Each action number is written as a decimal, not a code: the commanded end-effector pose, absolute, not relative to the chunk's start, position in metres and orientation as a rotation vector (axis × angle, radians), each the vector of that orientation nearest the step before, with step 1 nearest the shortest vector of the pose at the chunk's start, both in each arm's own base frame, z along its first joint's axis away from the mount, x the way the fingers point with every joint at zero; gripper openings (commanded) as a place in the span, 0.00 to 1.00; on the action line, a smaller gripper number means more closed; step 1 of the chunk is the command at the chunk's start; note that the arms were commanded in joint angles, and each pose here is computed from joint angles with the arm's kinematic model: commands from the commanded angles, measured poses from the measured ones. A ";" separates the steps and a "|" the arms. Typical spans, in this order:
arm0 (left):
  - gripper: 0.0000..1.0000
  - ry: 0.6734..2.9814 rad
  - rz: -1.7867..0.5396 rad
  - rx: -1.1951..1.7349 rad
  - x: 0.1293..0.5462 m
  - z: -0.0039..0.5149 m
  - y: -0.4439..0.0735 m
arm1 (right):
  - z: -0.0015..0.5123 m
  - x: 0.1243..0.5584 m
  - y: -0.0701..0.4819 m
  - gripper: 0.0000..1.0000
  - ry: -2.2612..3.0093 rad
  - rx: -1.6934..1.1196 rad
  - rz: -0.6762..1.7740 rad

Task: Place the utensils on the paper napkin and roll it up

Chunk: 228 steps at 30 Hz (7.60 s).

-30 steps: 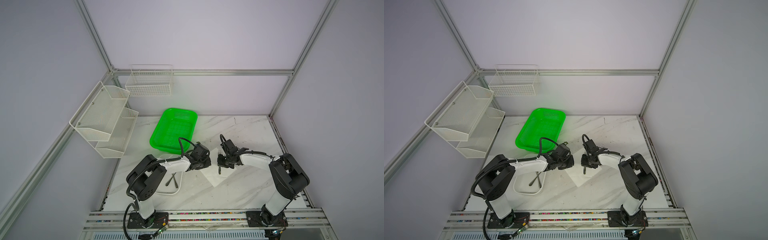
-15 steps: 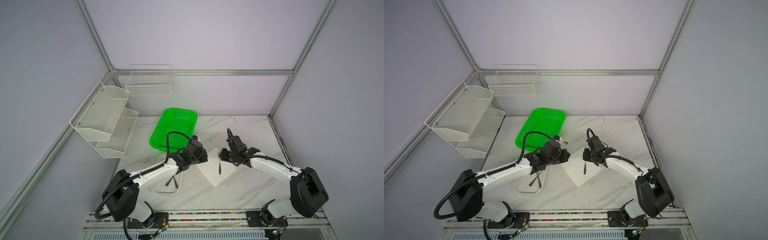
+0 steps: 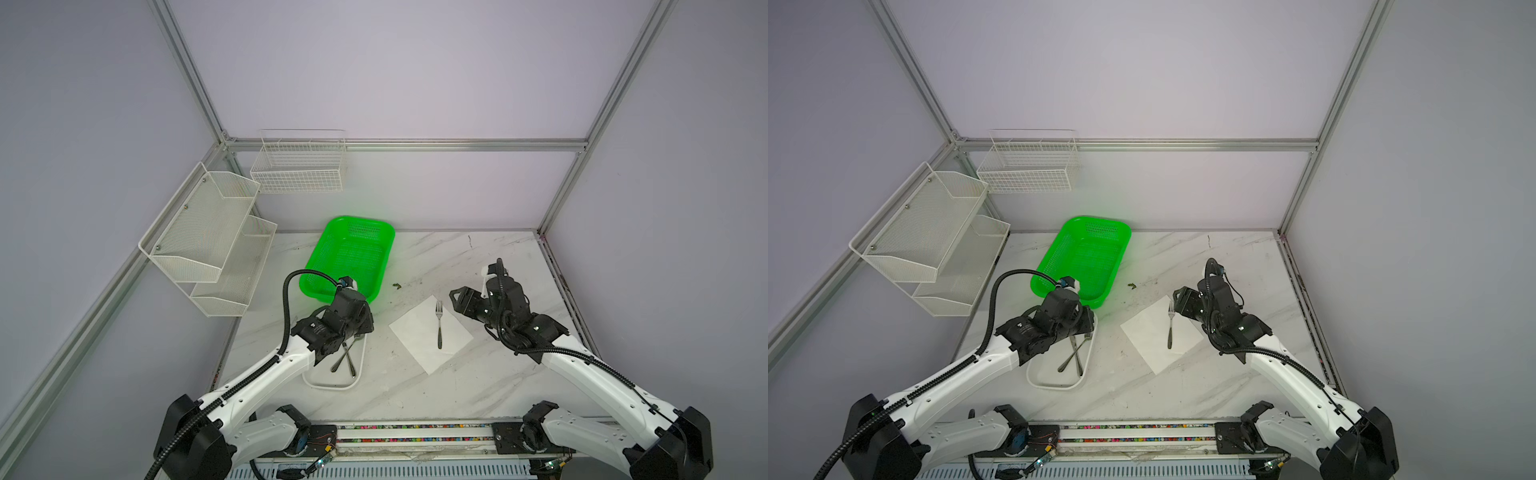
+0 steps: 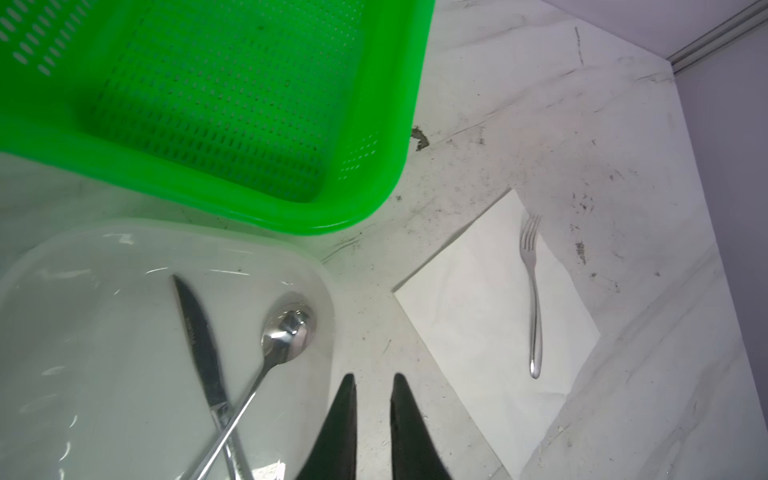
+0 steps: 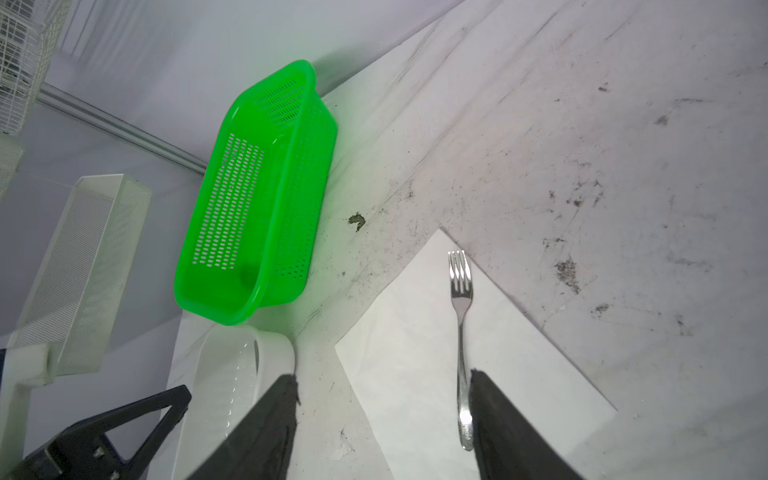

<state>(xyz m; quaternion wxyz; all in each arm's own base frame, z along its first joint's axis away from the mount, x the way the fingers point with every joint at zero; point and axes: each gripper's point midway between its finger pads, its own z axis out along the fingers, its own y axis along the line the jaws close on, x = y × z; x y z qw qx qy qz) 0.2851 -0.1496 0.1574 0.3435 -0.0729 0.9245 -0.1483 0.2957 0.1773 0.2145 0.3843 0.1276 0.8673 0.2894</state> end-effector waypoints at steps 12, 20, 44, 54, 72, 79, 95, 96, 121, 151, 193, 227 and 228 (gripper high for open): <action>0.18 2.509 -0.541 -0.243 0.269 0.103 -0.124 | 0.230 0.268 0.163 0.78 2.061 0.497 0.948; 0.18 2.650 -0.485 -0.205 0.270 0.074 -0.125 | 0.216 0.280 0.186 0.74 2.173 0.443 0.956; 0.25 2.650 -0.327 -0.259 0.270 0.082 -0.104 | 0.193 0.256 0.209 0.71 2.391 0.214 0.981; 0.29 2.650 -0.270 -0.141 0.285 0.082 -0.106 | 0.201 0.287 0.235 0.72 2.381 -0.005 0.926; 0.28 2.746 -0.126 -0.044 0.290 0.061 -0.099 | 0.191 0.297 0.222 0.72 2.361 0.052 0.821; 0.28 2.784 -0.114 -0.036 0.288 0.053 -0.100 | 0.197 0.299 0.221 0.73 2.343 0.066 0.822; 0.16 2.833 -0.135 -0.048 0.277 0.050 -0.105 | 0.189 0.299 0.217 0.73 2.363 0.116 0.805; 0.16 2.831 -0.136 -0.052 0.277 0.051 -0.105 | 0.189 0.300 0.217 0.73 2.363 0.117 0.803; 0.10 2.963 -0.097 -0.202 0.256 0.028 -0.108 | 0.176 0.300 0.220 0.73 2.405 0.120 0.801; 0.05 3.147 0.017 -0.151 0.233 0.003 -0.108 | 0.171 0.297 0.217 0.74 2.424 0.179 0.805; 0.00 2.722 -0.898 0.188 0.338 0.142 -0.344 | 0.124 0.315 0.155 0.74 2.438 0.461 0.610; 0.03 2.836 -0.802 0.094 0.361 0.070 -0.392 | 0.113 0.311 0.145 0.73 2.478 0.455 0.640; 0.03 2.840 -0.806 0.085 0.361 0.069 -0.393 | 0.113 0.311 0.144 0.74 2.477 0.460 0.639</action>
